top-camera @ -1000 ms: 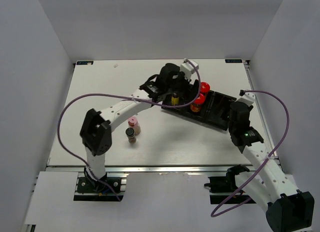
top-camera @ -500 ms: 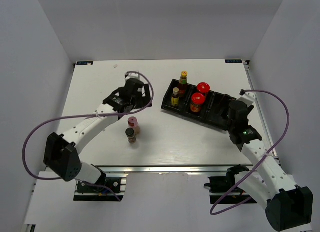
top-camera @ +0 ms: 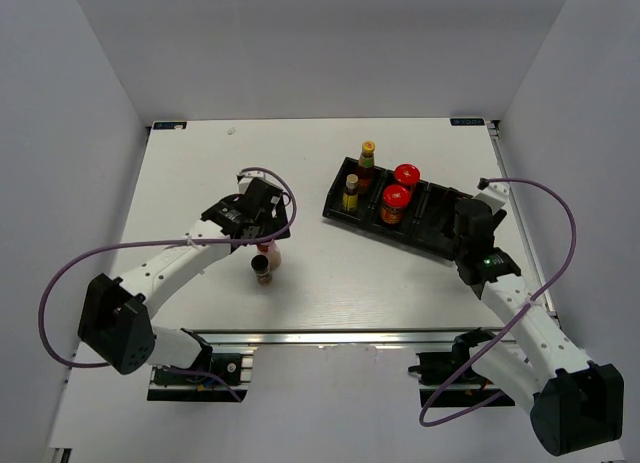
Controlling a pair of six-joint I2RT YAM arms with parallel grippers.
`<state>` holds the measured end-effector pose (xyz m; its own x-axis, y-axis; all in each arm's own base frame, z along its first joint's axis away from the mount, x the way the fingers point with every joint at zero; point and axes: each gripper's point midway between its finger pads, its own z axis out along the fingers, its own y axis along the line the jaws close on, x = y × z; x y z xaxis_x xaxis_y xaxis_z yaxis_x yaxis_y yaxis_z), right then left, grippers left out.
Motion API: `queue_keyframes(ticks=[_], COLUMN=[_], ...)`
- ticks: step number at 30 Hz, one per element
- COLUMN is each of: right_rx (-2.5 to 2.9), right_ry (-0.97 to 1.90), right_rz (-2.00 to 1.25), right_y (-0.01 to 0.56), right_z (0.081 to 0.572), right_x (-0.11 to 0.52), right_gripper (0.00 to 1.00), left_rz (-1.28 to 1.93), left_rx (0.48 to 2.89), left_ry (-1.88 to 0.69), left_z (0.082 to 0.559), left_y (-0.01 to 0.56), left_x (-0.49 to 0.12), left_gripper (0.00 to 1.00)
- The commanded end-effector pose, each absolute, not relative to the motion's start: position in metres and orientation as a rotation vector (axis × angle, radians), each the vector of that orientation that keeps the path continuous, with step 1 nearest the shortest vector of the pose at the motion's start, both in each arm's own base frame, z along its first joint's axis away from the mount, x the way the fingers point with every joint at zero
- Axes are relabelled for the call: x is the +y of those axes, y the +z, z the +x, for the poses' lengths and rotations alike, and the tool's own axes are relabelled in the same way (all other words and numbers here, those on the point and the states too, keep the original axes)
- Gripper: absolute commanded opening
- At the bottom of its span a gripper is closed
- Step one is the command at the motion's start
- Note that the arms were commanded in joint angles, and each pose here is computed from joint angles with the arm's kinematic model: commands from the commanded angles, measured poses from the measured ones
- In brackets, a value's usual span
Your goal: Organize the condiment bottles
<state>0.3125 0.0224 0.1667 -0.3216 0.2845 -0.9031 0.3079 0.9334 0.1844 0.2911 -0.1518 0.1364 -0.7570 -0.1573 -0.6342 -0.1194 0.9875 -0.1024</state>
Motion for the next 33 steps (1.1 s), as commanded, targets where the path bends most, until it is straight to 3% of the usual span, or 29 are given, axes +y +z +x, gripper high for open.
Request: queue_keyframes(ticks=[1,8,14,20,24,33], right_rx=[1.837,1.84,1.862,1.861,1.846,1.835], right_ry=[-0.005,-0.009,-0.003,0.018,0.021,0.081], right_rz=[0.471,0.473,0.463,0.456,0.46,0.385], right_y=[0.191,0.188,0.183,0.184,0.187,0.195], right_z=[0.319,0.319,0.321,0.321,0.319,0.32], right_x=[0.019,0.019,0.023,0.026,0.024,0.035], right_gripper=[0.89,0.89,0.89,0.89,0.89,0.89], left_rz=[-0.172,-0.143,-0.15,-0.133,-0.126,-0.078], left_rx=[2.44,2.478,2.48,2.504,2.507,2.493], left_ry=[-0.077,-0.071,-0.068,-0.048,-0.048,-0.118], left_z=[0.296,0.294,0.289,0.288,0.289,0.291], left_y=[0.129,0.122,0.12,0.114,0.115,0.122], left_x=[-0.158,-0.16,-0.157,-0.157,-0.158,-0.168], left_gripper=[0.92,0.78,0.77,0.68,0.54,0.38])
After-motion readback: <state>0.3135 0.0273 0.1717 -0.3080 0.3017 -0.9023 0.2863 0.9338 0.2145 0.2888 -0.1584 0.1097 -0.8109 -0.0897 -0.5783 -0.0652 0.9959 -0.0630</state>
